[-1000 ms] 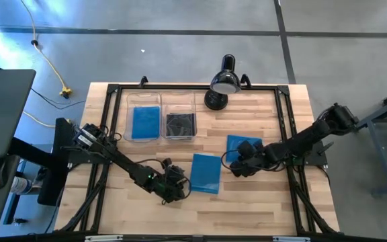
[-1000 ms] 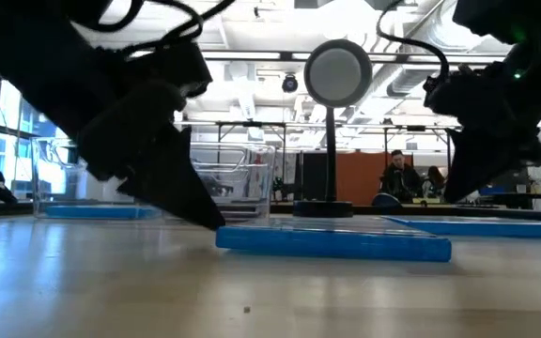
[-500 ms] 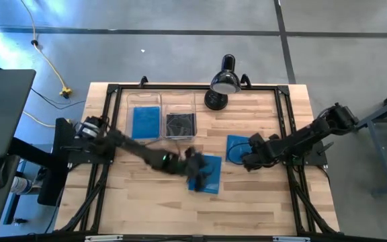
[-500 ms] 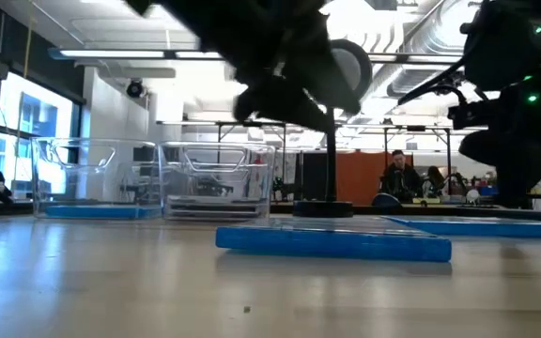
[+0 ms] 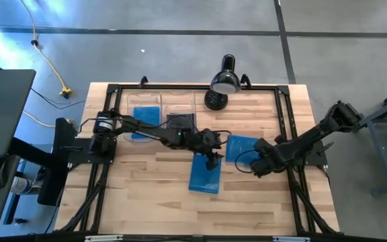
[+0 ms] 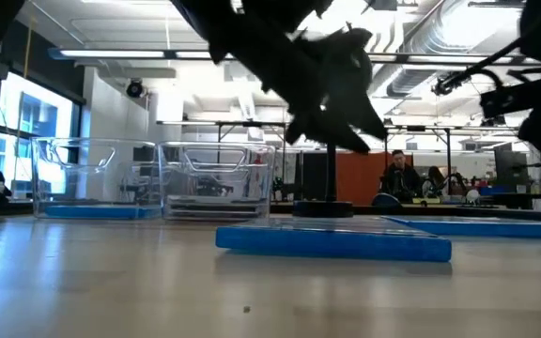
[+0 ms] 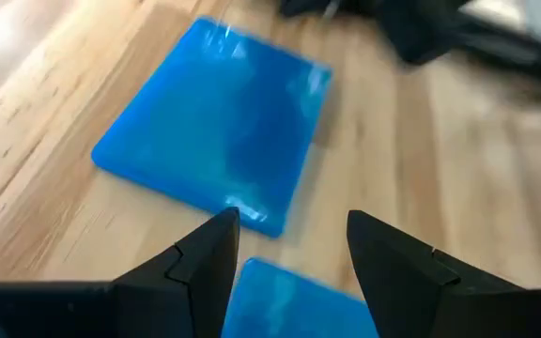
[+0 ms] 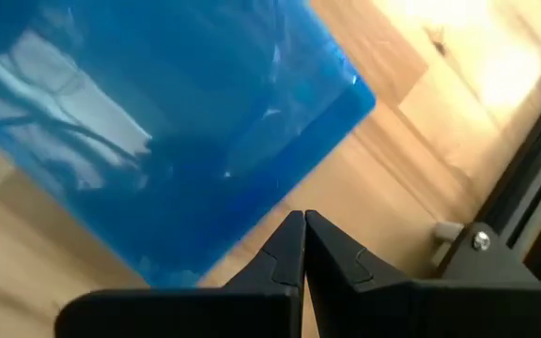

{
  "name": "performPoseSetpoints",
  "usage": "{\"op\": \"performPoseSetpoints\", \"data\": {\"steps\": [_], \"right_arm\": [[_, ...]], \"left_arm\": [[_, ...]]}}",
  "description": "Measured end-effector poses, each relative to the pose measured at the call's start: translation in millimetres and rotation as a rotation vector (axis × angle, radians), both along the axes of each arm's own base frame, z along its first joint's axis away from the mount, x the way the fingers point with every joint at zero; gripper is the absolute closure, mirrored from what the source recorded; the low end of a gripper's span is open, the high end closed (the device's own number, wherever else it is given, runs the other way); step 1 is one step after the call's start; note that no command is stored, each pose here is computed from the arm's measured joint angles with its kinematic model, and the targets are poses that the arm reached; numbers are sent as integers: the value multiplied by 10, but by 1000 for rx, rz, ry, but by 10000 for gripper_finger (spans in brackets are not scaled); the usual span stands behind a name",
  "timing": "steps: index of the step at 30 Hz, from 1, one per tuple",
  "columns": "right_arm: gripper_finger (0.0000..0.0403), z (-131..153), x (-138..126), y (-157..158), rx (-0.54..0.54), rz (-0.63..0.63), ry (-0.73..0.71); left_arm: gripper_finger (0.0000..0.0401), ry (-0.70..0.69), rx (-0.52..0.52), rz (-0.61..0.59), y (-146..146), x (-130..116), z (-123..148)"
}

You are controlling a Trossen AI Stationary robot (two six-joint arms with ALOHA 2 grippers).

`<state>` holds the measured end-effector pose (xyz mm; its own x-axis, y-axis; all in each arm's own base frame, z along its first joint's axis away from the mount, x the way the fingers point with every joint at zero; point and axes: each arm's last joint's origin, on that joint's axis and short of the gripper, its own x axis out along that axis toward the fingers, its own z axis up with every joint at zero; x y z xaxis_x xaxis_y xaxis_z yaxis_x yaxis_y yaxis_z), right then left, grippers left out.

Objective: Pick & place jewel cases by type
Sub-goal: Put the top blue CD case into the left transparent bin

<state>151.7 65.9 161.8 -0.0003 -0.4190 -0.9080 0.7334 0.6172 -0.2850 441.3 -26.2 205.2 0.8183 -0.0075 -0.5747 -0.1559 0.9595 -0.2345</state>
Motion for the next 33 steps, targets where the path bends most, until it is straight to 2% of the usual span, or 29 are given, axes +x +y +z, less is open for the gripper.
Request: {"op": "performPoseSetpoints", "data": {"steps": [5,11,18,23,26,33], "right_arm": [[403,-1,-60,77,23,69,40],[403,-33,-100,125,62,142,86],[403,-247,-165,98,105,122,54],[403,-376,-207,104,122,124,-2],[402,-441,-227,98,131,152,-26],[402,-397,-155,136,122,185,-63]], "left_arm": [[204,68,48,-6,119,108,-239],[204,84,63,17,138,261,-390],[204,118,17,120,144,353,-522],[204,140,32,209,168,340,-522],[204,136,21,223,169,343,-521],[204,135,-3,243,169,347,-507]]}}
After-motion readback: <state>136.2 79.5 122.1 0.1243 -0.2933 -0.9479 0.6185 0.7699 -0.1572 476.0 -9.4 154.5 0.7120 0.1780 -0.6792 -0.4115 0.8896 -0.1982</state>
